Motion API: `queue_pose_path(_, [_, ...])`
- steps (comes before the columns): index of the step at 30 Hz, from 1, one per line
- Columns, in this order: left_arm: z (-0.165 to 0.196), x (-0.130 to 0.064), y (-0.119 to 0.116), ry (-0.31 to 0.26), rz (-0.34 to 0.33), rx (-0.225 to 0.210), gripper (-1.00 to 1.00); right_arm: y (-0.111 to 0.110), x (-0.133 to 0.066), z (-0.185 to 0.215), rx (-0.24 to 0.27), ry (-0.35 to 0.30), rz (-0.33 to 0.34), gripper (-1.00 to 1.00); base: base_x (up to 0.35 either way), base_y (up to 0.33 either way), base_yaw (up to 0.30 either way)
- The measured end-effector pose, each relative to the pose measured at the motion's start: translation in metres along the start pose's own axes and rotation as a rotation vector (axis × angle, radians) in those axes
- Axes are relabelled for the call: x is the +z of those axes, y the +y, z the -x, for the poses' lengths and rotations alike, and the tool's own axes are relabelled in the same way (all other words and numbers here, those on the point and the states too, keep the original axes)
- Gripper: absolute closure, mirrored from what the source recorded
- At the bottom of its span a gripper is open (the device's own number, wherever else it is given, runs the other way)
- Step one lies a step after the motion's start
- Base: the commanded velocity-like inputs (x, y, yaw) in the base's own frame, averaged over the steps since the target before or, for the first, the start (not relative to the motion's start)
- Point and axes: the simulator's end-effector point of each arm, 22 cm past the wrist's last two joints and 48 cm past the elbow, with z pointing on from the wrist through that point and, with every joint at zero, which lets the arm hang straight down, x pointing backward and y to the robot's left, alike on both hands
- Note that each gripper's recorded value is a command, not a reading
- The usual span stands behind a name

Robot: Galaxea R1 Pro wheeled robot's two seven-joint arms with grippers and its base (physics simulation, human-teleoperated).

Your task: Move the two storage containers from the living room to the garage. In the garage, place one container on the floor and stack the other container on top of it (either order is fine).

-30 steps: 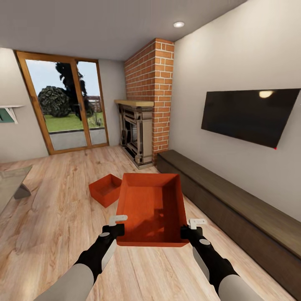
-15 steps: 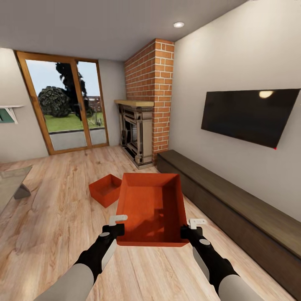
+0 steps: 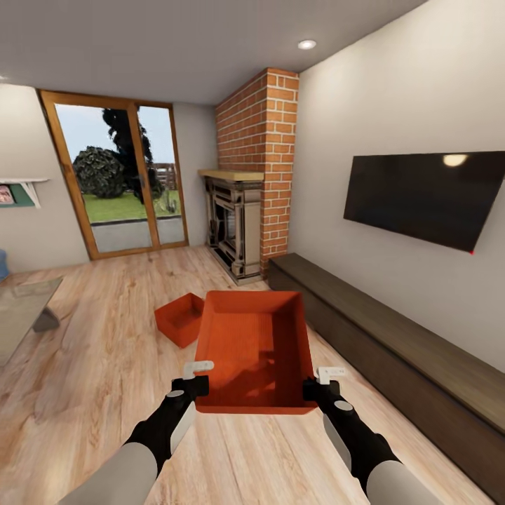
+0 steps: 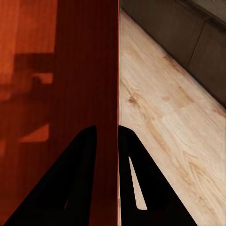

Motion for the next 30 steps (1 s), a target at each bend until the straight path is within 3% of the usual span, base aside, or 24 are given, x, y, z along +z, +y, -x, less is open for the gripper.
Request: queue_pose_path(30, [0.0029,-0.0001,-0.0003,-0.007,-0.001,0.007,1.0,0.0001,-0.0001,0.0003,0.01,-0.007,0.0,1.0,0.0,0.0,0.289])
